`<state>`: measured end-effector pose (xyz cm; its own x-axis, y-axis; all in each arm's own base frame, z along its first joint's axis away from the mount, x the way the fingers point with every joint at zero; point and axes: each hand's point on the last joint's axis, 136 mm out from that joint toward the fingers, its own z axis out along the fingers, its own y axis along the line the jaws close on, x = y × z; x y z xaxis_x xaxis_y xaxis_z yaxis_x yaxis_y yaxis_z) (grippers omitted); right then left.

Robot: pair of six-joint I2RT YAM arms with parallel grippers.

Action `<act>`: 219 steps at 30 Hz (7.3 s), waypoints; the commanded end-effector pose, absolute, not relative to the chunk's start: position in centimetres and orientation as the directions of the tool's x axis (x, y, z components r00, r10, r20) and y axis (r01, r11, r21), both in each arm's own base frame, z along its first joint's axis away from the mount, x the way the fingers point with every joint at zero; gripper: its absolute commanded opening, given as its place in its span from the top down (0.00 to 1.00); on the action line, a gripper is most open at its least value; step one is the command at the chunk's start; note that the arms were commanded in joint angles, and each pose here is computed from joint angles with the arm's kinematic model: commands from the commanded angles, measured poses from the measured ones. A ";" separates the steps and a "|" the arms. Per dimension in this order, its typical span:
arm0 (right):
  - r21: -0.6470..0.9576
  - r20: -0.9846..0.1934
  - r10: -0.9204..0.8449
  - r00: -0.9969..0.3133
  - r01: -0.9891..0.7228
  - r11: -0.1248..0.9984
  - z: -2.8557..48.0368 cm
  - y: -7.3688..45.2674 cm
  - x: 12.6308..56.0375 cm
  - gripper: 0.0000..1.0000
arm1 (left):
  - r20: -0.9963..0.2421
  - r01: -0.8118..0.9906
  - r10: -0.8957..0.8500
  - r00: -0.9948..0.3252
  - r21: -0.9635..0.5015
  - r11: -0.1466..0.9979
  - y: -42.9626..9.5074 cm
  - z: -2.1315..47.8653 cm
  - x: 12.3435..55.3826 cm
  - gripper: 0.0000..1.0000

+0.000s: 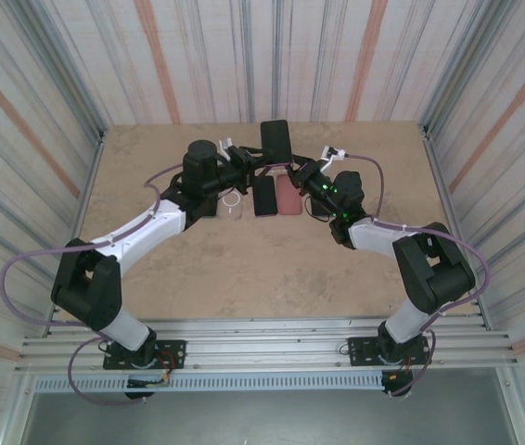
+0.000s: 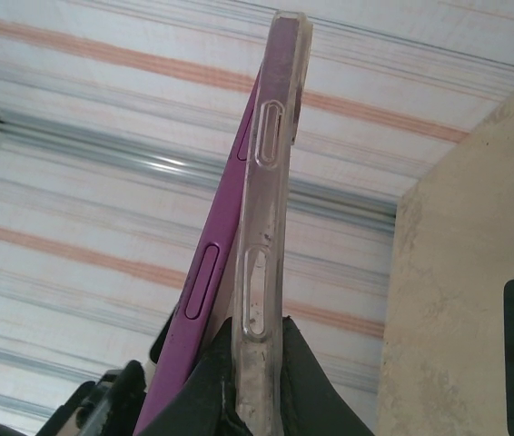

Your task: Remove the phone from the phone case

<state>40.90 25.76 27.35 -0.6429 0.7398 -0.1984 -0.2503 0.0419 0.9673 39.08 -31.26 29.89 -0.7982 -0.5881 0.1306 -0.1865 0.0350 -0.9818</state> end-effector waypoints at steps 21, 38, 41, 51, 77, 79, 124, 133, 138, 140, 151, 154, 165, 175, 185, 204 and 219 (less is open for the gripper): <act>0.964 -0.218 0.714 -0.665 -0.261 0.051 28.3 26.5 40.2 1.00 | 0.017 -0.041 -0.623 -0.782 -0.999 0.023 -30.2 34.9 40.6 0.94; 0.935 -0.330 0.712 -0.620 -0.112 0.336 24.3 19.1 41.2 1.00 | -0.025 0.037 -0.570 -0.821 -0.999 -0.010 -30.8 38.6 39.4 0.99; 0.903 -0.389 0.675 -0.627 -0.113 0.416 23.9 16.8 41.0 1.00 | -0.023 0.029 -0.561 -0.827 -1.000 -0.002 -31.1 37.8 39.4 0.99; 0.764 -0.481 0.533 -0.696 -0.035 0.644 20.8 5.6 39.2 1.00 | -0.041 0.016 -0.557 -0.830 -0.999 0.049 -32.7 34.4 40.6 0.99; 0.557 -0.470 0.502 -0.726 0.198 0.807 10.2 -10.8 40.4 1.00 | -0.028 -0.004 -0.478 -0.878 -0.998 0.065 -37.7 31.2 41.4 0.98; 0.559 -0.461 0.513 -0.724 0.213 0.802 9.5 -11.6 40.7 1.00 | -0.028 -0.004 -0.476 -0.879 -0.998 0.066 -37.7 31.2 41.4 0.98; 0.277 -0.568 0.304 -0.764 0.170 0.946 12.2 -12.5 45.1 0.56 | -0.058 0.003 -0.436 -0.898 -0.992 0.126 -39.3 30.1 41.3 0.96; 0.593 -0.587 0.433 -0.684 0.002 0.805 20.1 -2.3 45.0 0.47 | -0.118 0.048 -0.446 -0.887 -0.985 0.164 -39.3 29.3 42.0 0.96; 0.793 -0.493 0.581 -0.647 -0.059 0.607 24.0 4.3 44.5 0.44 | -0.109 0.047 -0.475 -0.873 -0.989 0.139 -39.6 29.5 42.8 0.96; 0.837 -0.450 0.611 -0.651 -0.069 0.542 24.8 6.8 44.0 0.43 | -0.102 0.048 -0.480 -0.872 -0.991 0.124 -39.9 29.6 43.0 0.96; 0.943 -0.257 0.676 -0.691 -0.027 0.331 25.7 15.1 42.5 0.48 | -0.061 0.043 -0.480 -0.875 -0.998 0.049 -40.5 30.0 43.2 0.97; 0.961 -0.202 0.694 -0.691 -0.005 0.275 25.6 15.9 42.7 0.56 | -0.049 0.041 -0.475 -0.879 -0.999 0.026 -40.8 30.2 43.2 0.97; 0.987 -0.123 0.726 -0.677 -0.006 0.161 26.6 17.1 43.6 0.78 | -0.025 0.030 -0.462 -0.886 -1.000 -0.004 -41.3 30.6 43.3 0.96; 0.994 -0.091 0.743 -0.663 -0.018 0.106 27.1 17.0 44.5 0.94 | -0.013 0.028 -0.463 -0.886 -0.999 -0.025 -41.3 31.1 43.6 0.91; 0.994 -0.094 0.781 -0.618 -0.021 0.103 26.8 13.4 44.0 1.00 | -0.050 0.043 -0.468 -0.882 -0.999 0.026 -40.7 31.0 43.7 0.44; 0.924 -0.209 0.722 -0.660 0.107 0.366 16.4 -2.1 39.1 1.00 | -0.048 0.022 -0.459 -0.887 -0.998 0.061 -39.2 30.1 43.2 0.36; 0.913 -0.121 0.733 -0.669 0.215 0.347 9.7 -5.5 41.4 1.00 | -0.078 0.044 -0.445 -0.892 -0.995 0.087 -38.5 30.5 42.9 0.33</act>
